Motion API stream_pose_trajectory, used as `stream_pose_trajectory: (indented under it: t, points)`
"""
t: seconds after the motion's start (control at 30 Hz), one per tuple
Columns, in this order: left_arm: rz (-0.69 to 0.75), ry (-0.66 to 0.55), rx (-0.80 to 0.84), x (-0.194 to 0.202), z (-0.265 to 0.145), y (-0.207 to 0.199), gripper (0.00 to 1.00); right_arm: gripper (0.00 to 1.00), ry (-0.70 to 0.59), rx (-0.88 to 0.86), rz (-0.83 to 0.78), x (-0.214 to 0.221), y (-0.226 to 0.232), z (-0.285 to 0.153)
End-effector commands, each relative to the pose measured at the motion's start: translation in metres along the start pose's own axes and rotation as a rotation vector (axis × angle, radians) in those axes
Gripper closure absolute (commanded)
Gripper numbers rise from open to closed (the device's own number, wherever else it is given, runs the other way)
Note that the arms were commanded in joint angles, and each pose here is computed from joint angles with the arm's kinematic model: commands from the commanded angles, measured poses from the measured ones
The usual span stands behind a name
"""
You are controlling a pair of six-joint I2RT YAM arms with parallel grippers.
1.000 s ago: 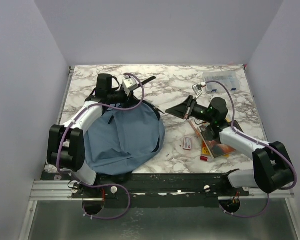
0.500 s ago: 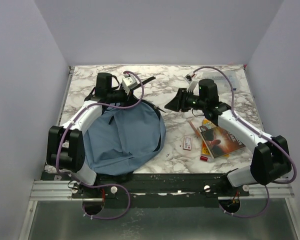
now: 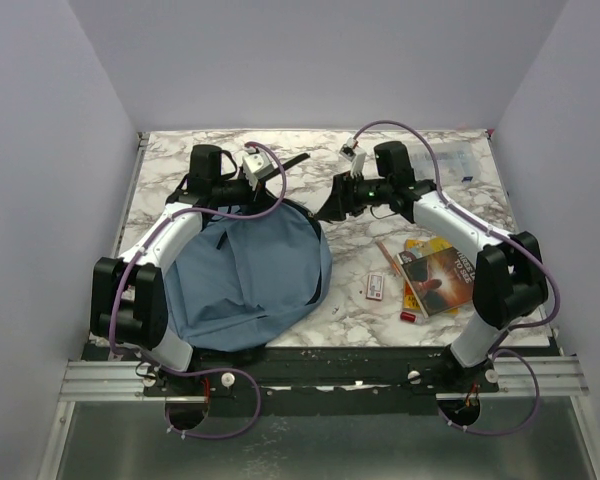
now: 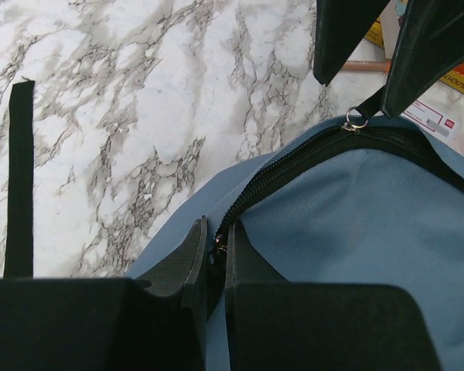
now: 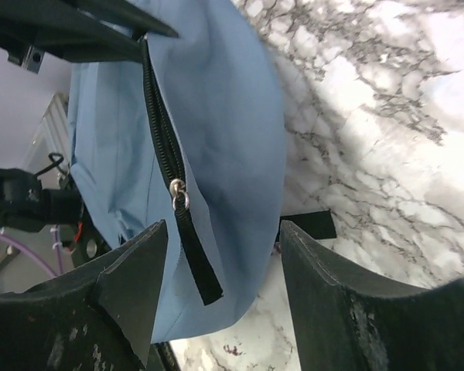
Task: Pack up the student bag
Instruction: Unzip the student bag at the center of the board.
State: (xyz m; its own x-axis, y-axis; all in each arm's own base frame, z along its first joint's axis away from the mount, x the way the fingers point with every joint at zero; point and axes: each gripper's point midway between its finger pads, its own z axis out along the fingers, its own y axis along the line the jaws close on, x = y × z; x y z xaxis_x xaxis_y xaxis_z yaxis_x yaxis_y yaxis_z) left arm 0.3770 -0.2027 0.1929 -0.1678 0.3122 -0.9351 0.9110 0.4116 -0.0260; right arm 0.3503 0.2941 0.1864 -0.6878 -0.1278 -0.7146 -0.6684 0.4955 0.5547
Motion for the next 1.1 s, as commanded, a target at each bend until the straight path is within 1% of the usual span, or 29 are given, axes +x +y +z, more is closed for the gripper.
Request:
stream_pose_trajectory:
  t: [0.0, 0.07, 0.17, 0.3, 0.33, 0.47, 0.5, 0.57, 0.6, 0.8, 1.0, 1.07]
  points:
    - [0.047, -0.068, 0.06, -0.024, -0.002, -0.012, 1.0, 0.36, 0.045, -0.108, -0.042, 0.013, 0.014, -0.001]
    - [0.049, -0.066, 0.058, -0.025, -0.001, -0.011, 1.0, 0.38, 0.05, -0.115, -0.031, 0.016, 0.013, 0.001]
    - [0.049, -0.063, 0.054, -0.024, 0.0, -0.011, 1.0, 0.44, 0.062, -0.16, -0.014, 0.02, 0.019, 0.002]
    - [0.054, -0.059, 0.039, -0.024, -0.002, -0.009, 1.0, 0.52, 0.049, -0.176, -0.006, 0.02, 0.023, 0.001]
    - [0.055, -0.057, 0.039, -0.023, -0.001, -0.009, 1.0, 0.56, 0.047, -0.176, -0.004, 0.02, 0.023, 0.0]
    - [0.054, -0.051, 0.032, -0.021, -0.001, -0.008, 1.0, 0.73, 0.042, -0.145, 0.004, 0.02, 0.019, 0.0]
    - [0.052, -0.049, 0.031, -0.021, -0.001, -0.008, 1.0, 0.79, 0.046, -0.139, 0.007, 0.021, 0.018, 0.0]
    - [0.054, -0.046, 0.021, -0.021, -0.002, -0.006, 1.0, 0.96, 0.049, -0.119, 0.025, 0.023, 0.016, 0.0]
    - [0.049, -0.04, 0.013, -0.019, -0.001, -0.004, 1.0, 0.99, 0.051, -0.104, 0.036, 0.024, 0.015, -0.001]
    - [0.038, -0.02, -0.028, -0.016, -0.001, 0.004, 1.0, 0.99, 0.05, -0.007, 0.065, 0.025, 0.016, -0.01]
    - [-0.014, -0.012, -0.037, -0.018, 0.001, 0.007, 1.0, 1.0, 0.065, 0.028, 0.089, 0.03, 0.017, -0.012]
    - [-0.05, -0.012, -0.058, -0.022, 0.0, 0.009, 0.88, 0.99, 0.062, 0.045, 0.09, 0.029, 0.016, -0.012]
